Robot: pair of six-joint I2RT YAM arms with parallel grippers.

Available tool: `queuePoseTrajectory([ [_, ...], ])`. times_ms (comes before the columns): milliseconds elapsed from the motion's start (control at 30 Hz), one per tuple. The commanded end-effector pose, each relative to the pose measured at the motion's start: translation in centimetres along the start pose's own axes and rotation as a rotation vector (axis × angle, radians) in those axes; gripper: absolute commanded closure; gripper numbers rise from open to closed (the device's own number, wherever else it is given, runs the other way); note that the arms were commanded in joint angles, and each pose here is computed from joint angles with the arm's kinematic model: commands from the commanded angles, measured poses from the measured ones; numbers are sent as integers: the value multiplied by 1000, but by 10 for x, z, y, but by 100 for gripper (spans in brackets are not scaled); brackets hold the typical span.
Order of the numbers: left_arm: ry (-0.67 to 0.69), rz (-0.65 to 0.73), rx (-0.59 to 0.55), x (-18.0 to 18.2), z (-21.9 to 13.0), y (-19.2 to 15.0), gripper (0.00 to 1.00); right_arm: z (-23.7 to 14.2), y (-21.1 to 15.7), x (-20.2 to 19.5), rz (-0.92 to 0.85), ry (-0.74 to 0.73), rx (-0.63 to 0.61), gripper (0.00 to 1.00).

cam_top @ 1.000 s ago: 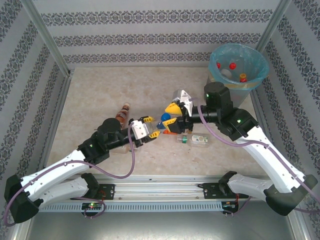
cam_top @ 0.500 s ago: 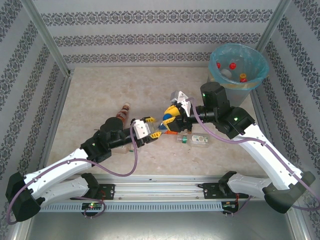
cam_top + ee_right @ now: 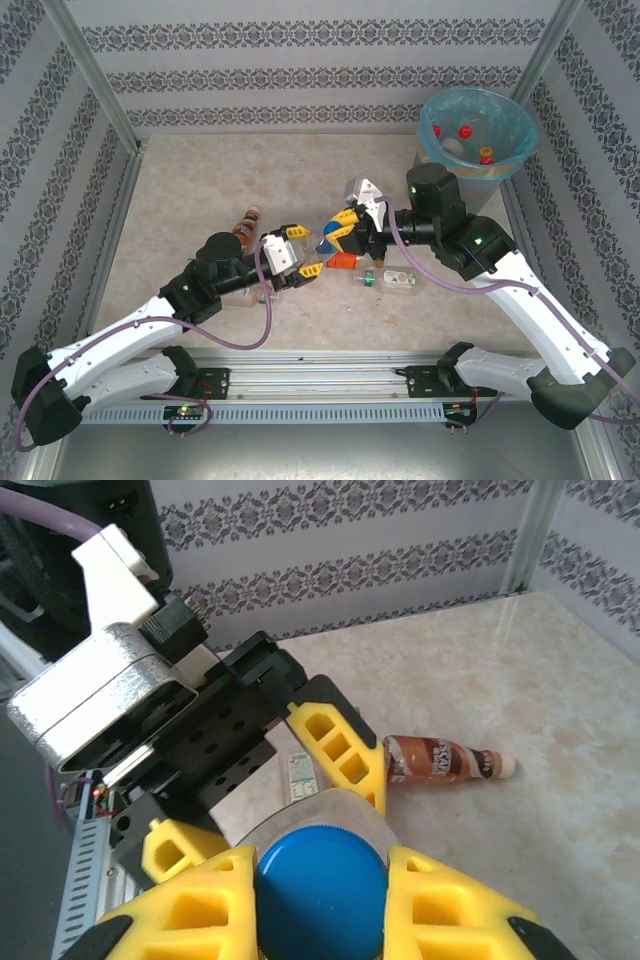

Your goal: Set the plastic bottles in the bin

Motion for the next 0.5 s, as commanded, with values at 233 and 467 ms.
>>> queuePoseTrajectory([
  [233,244,66,-152,40,-10,44,2,-45,59,-26,-36,-427,-123,100],
  [467,195,48,-214,44,11,58,0,-116,88,-95,24,-1093,-108,100],
])
Point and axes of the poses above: each hand's point on the last joint's axis, 136 mm out from that joint toward the fingers, its own z axis out along the fingers, its own x axis along the line the jaws close on, y = z × x, the point moved 6 cm from there along -z, back along the fingers, and after that the axes turned 4 degrees about z, right-handed, at the moved point
